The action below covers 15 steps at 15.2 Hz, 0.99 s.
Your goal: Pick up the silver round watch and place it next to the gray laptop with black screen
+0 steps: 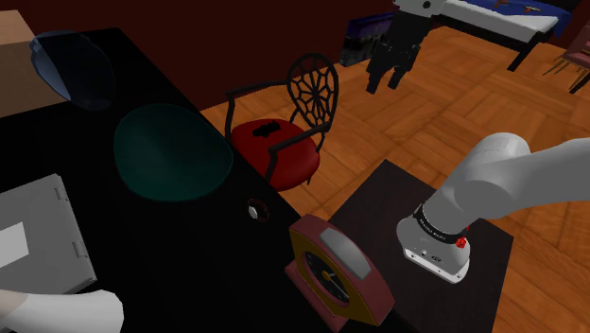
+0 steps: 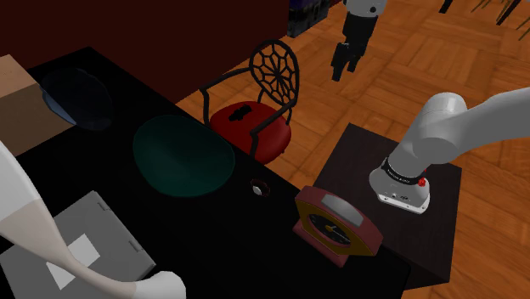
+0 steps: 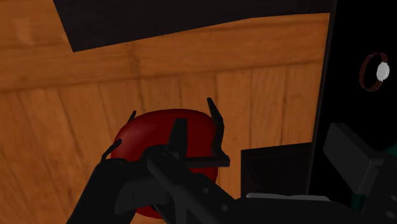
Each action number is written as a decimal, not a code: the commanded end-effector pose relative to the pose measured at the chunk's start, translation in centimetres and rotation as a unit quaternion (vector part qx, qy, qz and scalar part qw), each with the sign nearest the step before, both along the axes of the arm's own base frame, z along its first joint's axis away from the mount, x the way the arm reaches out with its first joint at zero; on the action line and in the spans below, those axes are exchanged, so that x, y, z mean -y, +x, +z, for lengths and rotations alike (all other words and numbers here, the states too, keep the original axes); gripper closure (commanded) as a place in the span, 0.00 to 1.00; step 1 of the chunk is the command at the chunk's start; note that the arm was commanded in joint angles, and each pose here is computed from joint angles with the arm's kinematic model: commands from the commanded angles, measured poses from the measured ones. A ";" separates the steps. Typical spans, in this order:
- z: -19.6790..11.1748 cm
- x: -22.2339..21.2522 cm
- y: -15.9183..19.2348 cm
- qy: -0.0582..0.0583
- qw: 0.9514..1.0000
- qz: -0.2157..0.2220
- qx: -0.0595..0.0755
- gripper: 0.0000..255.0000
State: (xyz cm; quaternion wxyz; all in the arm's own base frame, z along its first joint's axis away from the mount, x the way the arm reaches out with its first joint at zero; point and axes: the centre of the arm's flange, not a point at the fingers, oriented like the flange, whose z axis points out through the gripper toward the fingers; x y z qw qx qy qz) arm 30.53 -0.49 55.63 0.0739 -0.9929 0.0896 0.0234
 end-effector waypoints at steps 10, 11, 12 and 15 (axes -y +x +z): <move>-6.8 -9.3 2.2 0.007 1.000 0.010 0.010 0.00; -7.5 -10.3 2.5 0.008 1.000 0.011 0.011 0.00; -8.2 -11.3 2.7 0.009 1.000 0.013 0.012 0.00; -10.4 -14.5 3.4 0.012 1.000 0.016 0.016 0.00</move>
